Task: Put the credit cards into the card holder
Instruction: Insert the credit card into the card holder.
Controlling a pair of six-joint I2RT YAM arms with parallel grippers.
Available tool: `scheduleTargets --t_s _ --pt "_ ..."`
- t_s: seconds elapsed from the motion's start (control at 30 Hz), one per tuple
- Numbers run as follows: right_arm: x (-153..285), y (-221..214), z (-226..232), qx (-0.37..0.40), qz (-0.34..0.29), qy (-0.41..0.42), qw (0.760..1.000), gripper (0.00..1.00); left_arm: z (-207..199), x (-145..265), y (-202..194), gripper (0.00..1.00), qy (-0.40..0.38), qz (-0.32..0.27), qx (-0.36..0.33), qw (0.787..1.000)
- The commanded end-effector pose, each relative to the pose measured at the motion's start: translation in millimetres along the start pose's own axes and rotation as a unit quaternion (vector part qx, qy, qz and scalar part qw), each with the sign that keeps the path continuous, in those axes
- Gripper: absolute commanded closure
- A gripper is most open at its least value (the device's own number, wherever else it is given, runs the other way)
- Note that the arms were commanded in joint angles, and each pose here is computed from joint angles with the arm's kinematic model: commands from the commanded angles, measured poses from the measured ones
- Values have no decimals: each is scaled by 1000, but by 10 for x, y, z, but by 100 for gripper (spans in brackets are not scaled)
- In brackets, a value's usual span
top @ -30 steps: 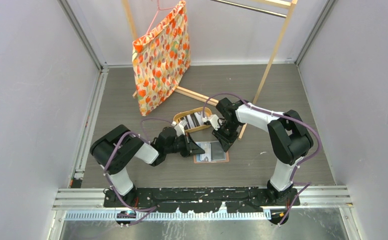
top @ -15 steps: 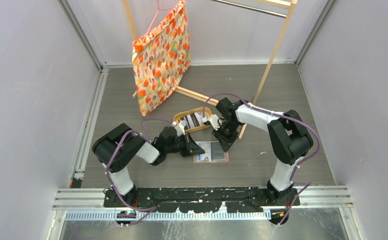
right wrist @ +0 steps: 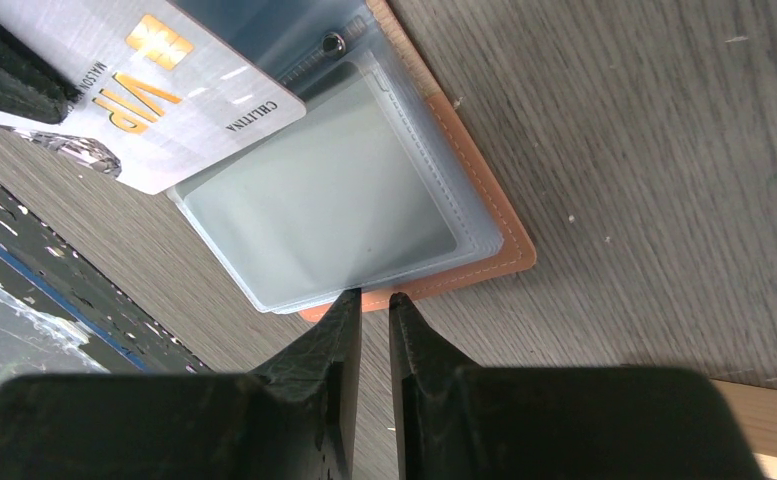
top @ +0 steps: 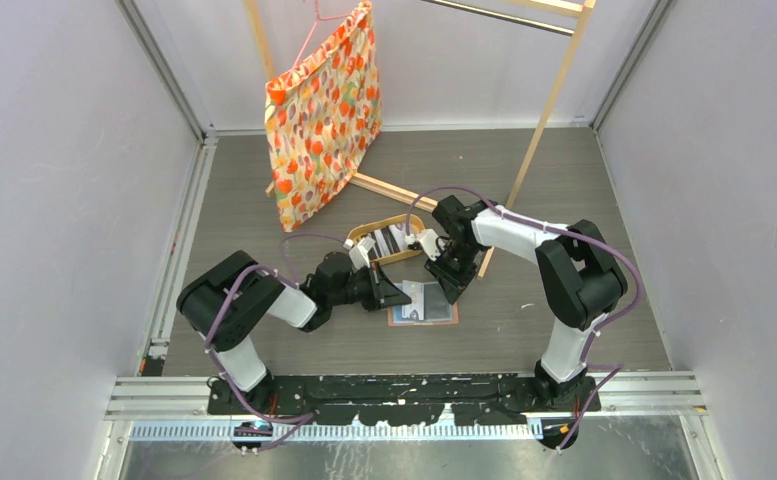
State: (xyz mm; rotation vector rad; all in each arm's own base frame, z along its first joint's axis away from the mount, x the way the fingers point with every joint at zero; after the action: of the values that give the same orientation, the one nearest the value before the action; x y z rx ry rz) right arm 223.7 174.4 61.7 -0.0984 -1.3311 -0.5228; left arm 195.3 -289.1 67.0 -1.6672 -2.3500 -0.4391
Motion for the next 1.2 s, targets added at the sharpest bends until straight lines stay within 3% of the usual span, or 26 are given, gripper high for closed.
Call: scheduleTargets --t_s 0.0,1.17 --pt "-1 81 -43 13 -5 -11 1000 79 -118 9 38 99 -27 -4 -22 999" --pt "-9 82 -35 16 -1 -12 1000 79 23 -103 -32 99 9 39 37 999"
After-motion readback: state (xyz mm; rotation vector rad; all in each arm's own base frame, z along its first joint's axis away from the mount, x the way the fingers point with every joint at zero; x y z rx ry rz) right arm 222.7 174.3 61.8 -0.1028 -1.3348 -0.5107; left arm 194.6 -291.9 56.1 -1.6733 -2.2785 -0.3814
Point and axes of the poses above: each gripper's point midway between its finger pads, its own x axis back along the fingers, its own z axis along the line the jaws close on, y = z × x, the point moved 4 cm from there along x, back along the fingers, and after that the axes turned 12 degrees about x, right-handed, at the moved point
